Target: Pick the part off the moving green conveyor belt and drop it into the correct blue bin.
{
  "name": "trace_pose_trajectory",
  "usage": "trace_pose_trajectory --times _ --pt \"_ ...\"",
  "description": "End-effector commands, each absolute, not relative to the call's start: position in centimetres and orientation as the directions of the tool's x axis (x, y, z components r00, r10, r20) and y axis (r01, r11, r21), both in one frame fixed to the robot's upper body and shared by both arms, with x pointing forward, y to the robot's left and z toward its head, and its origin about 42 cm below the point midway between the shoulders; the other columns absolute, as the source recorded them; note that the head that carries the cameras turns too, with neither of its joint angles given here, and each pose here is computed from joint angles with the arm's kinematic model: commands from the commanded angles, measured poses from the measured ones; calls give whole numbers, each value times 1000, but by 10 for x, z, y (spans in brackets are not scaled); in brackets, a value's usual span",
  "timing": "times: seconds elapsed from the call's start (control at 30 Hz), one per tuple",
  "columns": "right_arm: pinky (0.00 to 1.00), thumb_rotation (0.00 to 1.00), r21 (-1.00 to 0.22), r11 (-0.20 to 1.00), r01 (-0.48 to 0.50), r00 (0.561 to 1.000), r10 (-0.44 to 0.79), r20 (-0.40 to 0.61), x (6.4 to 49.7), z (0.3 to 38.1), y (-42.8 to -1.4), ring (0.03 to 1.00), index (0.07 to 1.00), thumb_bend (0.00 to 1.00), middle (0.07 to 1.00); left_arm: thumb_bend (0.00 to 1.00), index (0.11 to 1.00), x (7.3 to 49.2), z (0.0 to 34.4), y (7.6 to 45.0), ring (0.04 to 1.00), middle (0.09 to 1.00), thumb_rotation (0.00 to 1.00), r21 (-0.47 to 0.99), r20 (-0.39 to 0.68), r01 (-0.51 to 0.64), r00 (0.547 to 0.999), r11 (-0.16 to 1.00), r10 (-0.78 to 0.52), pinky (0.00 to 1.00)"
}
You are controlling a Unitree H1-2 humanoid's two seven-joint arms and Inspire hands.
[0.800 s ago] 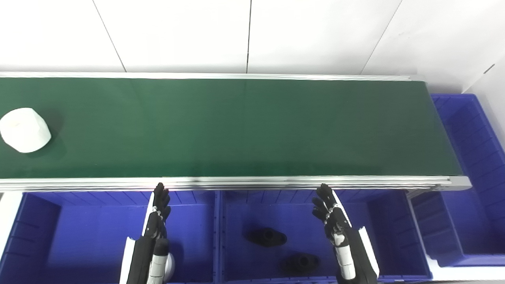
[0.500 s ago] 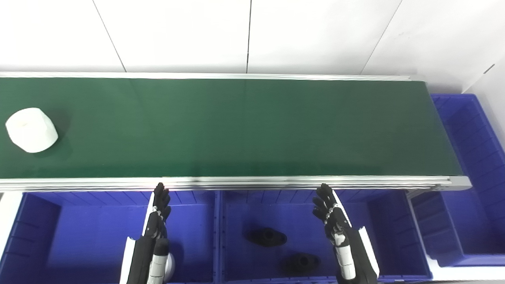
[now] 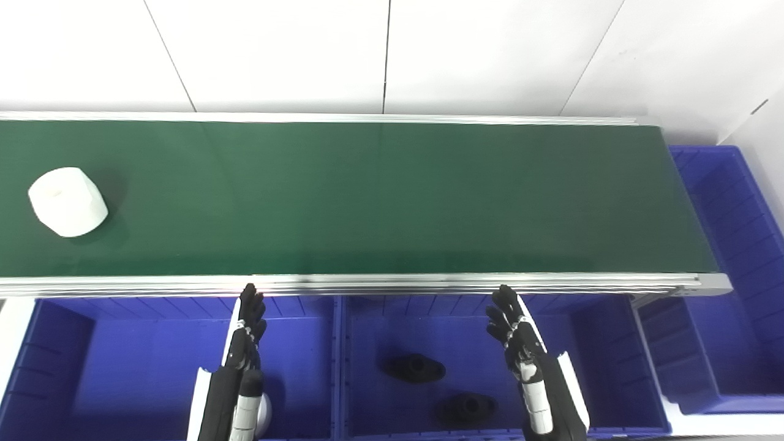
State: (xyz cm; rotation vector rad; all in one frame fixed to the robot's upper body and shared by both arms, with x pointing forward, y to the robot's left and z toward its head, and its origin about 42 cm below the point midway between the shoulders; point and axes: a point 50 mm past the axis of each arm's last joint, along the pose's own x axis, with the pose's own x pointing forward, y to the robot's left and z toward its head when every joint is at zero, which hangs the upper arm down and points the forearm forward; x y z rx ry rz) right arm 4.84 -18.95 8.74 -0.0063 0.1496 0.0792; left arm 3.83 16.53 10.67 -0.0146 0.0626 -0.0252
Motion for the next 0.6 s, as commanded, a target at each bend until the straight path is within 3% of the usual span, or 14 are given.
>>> trace_pose_trajectory --times 0.0,0.23,0.57 --pt "924 989 6 996 -83 992 84 -100 48 96 -190 943 978 835 958 718 1000 37 114 164 1000 1000 1000 -19 -16 13 1000 1000 -13 1000" --pt "918 991 0 996 -84 991 84 -103 49 95 -190 940 976 843 957 722 1000 38 114 163 1000 1000 1000 -26 -19 12 1000 1000 -12 1000" --pt "918 999 -6 996 -86 991 84 -106 50 94 -193 941 978 835 959 650 1000 39 112 159 1000 1000 1000 -13 -18 10 1000 1000 -11 1000"
